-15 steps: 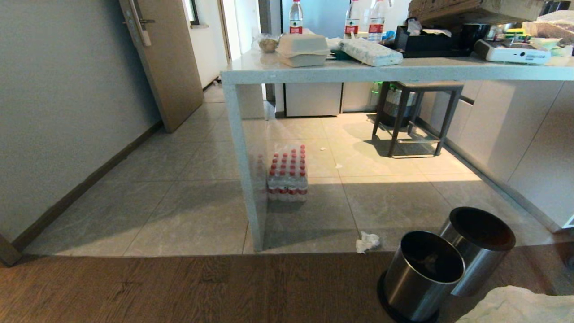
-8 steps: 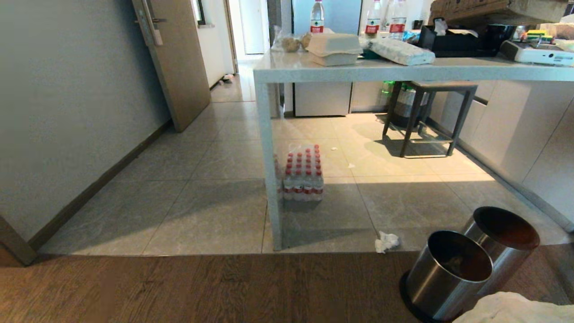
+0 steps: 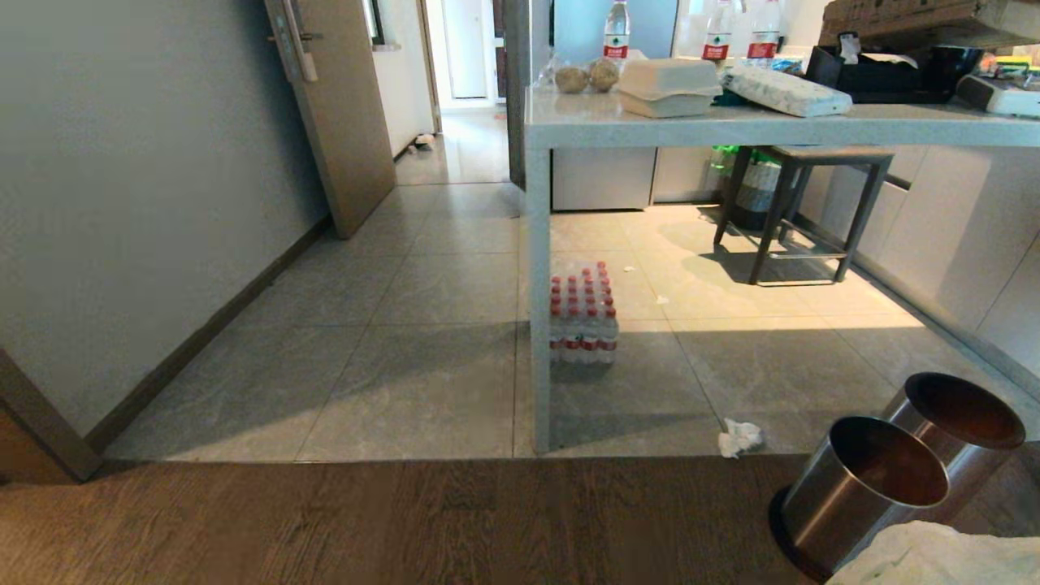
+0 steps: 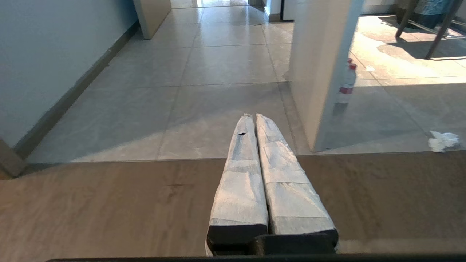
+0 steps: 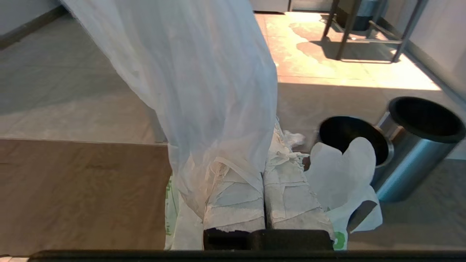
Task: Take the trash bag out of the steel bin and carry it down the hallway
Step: Put the trash bag at the door
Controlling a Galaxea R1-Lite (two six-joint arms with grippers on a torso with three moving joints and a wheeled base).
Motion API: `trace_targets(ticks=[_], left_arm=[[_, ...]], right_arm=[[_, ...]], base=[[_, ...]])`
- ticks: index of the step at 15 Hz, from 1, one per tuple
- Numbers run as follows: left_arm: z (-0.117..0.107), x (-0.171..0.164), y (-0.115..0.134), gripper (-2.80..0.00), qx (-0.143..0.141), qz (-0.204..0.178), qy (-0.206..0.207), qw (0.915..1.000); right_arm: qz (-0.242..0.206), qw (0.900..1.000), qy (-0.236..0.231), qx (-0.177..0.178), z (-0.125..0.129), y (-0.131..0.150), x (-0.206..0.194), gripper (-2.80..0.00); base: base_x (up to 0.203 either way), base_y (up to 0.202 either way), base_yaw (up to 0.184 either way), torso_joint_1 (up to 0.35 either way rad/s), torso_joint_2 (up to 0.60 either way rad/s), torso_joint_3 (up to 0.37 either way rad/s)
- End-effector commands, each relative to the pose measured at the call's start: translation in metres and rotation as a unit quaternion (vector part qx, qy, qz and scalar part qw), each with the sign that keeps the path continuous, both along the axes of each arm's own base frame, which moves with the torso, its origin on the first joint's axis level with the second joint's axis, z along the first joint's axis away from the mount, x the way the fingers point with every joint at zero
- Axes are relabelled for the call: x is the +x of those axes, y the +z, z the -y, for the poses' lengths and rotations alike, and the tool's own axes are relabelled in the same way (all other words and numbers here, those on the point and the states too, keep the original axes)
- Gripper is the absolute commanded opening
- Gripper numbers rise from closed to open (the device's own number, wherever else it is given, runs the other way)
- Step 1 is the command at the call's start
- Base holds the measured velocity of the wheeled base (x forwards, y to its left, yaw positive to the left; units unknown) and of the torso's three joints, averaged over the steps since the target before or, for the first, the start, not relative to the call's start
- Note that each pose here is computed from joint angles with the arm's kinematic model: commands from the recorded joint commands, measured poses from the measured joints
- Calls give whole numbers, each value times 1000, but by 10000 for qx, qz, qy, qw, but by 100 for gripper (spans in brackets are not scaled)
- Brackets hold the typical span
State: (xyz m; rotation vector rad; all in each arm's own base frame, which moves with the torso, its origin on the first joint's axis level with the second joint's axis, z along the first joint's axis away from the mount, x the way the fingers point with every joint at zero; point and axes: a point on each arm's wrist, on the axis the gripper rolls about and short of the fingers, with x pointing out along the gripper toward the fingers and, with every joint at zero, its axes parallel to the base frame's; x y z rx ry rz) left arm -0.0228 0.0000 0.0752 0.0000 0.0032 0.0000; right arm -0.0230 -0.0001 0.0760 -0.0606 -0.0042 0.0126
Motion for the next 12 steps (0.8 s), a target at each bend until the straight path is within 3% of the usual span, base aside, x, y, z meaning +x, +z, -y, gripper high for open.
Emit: trace_targets(ticks=[1, 12], left_arm=[[0, 0, 0, -280, 0, 1, 0, 10000], [0, 0, 0, -280, 0, 1, 0, 10000]], right_arm=[[196, 9998, -3, -2, 0, -1, -3, -280], [196, 9998, 5, -2, 0, -1, -3, -280]], base=[[0, 194, 0, 2, 5, 3], [0, 191, 1, 2, 1, 2]])
